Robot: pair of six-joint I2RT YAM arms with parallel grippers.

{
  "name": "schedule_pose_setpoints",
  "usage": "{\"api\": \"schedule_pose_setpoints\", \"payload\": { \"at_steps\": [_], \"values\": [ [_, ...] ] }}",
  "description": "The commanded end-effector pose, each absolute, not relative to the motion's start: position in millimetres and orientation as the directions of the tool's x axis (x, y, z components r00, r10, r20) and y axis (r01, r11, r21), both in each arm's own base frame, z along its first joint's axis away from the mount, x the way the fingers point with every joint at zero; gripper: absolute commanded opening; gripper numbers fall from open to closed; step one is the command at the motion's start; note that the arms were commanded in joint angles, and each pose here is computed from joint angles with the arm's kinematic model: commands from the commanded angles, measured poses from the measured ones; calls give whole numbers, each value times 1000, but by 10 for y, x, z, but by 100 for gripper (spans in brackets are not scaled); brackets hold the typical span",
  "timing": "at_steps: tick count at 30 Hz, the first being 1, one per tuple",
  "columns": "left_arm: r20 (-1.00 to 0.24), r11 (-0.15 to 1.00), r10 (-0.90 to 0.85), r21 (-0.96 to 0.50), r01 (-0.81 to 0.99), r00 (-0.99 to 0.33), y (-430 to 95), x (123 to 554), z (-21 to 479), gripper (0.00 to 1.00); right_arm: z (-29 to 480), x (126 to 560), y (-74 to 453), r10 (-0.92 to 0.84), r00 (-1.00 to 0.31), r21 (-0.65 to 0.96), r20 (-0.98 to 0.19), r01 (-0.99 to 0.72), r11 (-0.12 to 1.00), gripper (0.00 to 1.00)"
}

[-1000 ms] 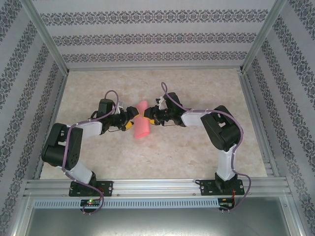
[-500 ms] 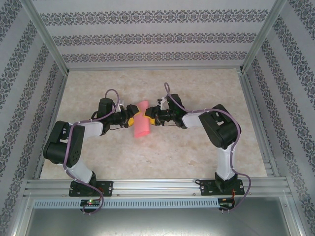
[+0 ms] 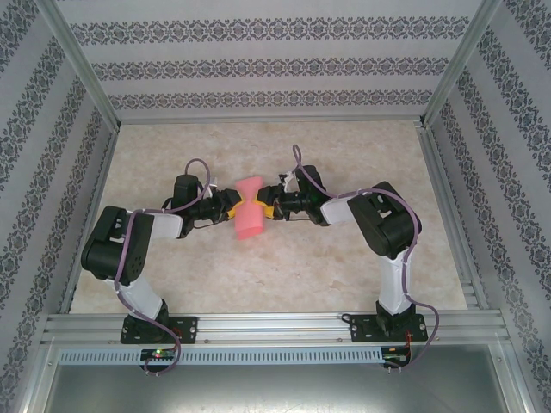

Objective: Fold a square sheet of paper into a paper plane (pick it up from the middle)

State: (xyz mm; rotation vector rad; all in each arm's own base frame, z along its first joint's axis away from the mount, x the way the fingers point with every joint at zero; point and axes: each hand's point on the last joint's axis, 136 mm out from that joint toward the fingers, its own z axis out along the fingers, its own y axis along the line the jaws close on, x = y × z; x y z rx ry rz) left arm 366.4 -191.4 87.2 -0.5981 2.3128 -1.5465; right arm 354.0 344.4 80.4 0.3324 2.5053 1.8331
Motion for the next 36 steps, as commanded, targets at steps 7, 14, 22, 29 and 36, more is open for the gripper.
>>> {"api": "schedule_pose_setpoints", "payload": {
  "at_steps": [7,14,22,29,36],
  "values": [
    [-31,357,-466,-921,-155,-884,-1981,3632,759,18,660,3481,3349,182,-978,920,105,165,356,49],
    [-75,452,-417,-882,-135,-906,-2056,3567,656,9,679,3412,3171,220,-969,852,113,209,480,62],
    [-63,462,-399,-876,-142,-915,-2187,3556,588,8,628,3281,2852,234,-970,720,63,207,663,78],
    [-58,481,-381,-865,-144,-923,-2448,3471,506,7,568,3243,2720,146,-989,641,-18,101,761,76],
    [-81,529,-401,-833,-159,-912,-2436,3417,417,8,491,3199,2790,77,-997,632,-1,59,773,69]
  ]
}}
